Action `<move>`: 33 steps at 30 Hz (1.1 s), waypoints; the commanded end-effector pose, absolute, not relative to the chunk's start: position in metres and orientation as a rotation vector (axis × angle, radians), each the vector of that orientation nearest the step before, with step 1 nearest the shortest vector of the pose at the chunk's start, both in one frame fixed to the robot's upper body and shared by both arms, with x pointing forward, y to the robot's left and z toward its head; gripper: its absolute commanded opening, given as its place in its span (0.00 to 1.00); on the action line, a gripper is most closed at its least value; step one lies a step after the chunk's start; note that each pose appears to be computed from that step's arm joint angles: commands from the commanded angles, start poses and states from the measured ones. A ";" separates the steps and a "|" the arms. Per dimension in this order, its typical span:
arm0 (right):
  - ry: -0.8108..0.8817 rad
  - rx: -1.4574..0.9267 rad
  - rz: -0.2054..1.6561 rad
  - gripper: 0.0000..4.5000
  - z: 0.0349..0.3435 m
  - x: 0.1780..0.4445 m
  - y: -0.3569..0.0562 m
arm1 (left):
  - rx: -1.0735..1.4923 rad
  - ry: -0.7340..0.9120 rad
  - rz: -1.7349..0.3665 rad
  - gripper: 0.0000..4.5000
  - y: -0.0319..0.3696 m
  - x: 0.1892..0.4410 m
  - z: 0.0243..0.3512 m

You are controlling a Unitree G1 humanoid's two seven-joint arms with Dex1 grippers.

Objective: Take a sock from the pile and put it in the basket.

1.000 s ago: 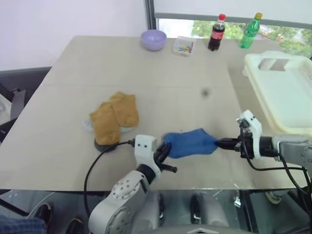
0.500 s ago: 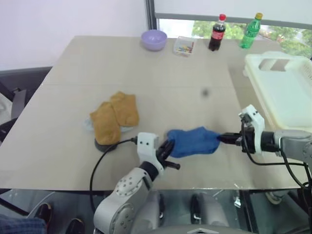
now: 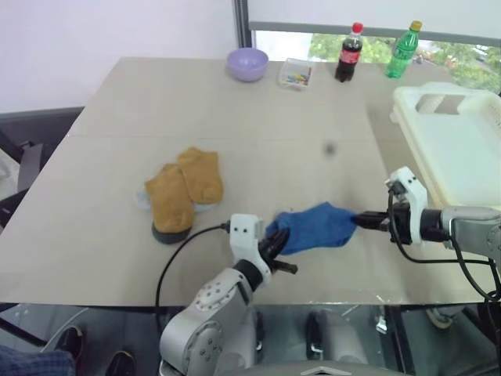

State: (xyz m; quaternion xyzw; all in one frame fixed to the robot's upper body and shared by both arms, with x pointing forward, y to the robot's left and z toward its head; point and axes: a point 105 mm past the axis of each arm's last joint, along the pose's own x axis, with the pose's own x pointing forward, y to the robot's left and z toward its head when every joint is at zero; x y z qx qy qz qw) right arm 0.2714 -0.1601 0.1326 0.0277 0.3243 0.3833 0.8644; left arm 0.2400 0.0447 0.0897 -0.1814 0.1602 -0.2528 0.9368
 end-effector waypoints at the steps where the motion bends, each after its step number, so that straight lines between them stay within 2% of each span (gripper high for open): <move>1: 0.682 0.056 0.851 0.20 0.138 0.264 -0.157 | -0.396 0.312 -0.525 0.00 0.042 0.240 0.095; 4: 0.722 0.073 0.907 0.51 0.136 0.253 -0.153 | -0.398 0.312 -0.521 0.00 0.043 0.241 0.095; 6: 0.741 0.079 0.920 0.68 0.134 0.248 -0.152 | -0.398 0.312 -0.520 0.00 0.043 0.241 0.095; 7: 0.744 0.082 0.915 0.72 0.133 0.248 -0.153 | -0.396 0.312 -0.520 0.00 0.043 0.241 0.095; 8: 0.741 0.082 0.904 0.86 0.132 0.249 -0.154 | -0.395 0.313 -0.520 0.00 0.043 0.241 0.095; 10: 0.720 0.080 0.869 0.99 0.135 0.256 -0.159 | -0.394 0.316 -0.521 0.00 0.044 0.240 0.094; 15: 0.505 -0.019 0.822 0.99 0.156 0.280 -0.164 | -0.391 0.322 -0.526 0.00 0.046 0.240 0.093; 18: 0.302 -0.124 0.949 0.99 0.171 0.279 -0.143 | -0.383 0.327 -0.528 0.00 0.046 0.241 0.093; 24: 0.129 -0.278 1.157 0.99 0.157 0.264 -0.105 | -0.375 0.342 -0.533 0.00 0.047 0.242 0.091; 26: 0.108 -0.344 1.202 0.99 0.147 0.266 -0.100 | -0.362 0.349 -0.539 0.00 0.047 0.242 0.090; 30: 0.075 -0.326 1.287 0.99 0.137 0.273 -0.092 | -0.353 0.359 -0.549 0.00 0.046 0.242 0.089; 33: 0.071 -0.345 1.325 0.81 0.130 0.279 -0.089 | -0.352 0.365 -0.553 0.00 0.046 0.242 0.088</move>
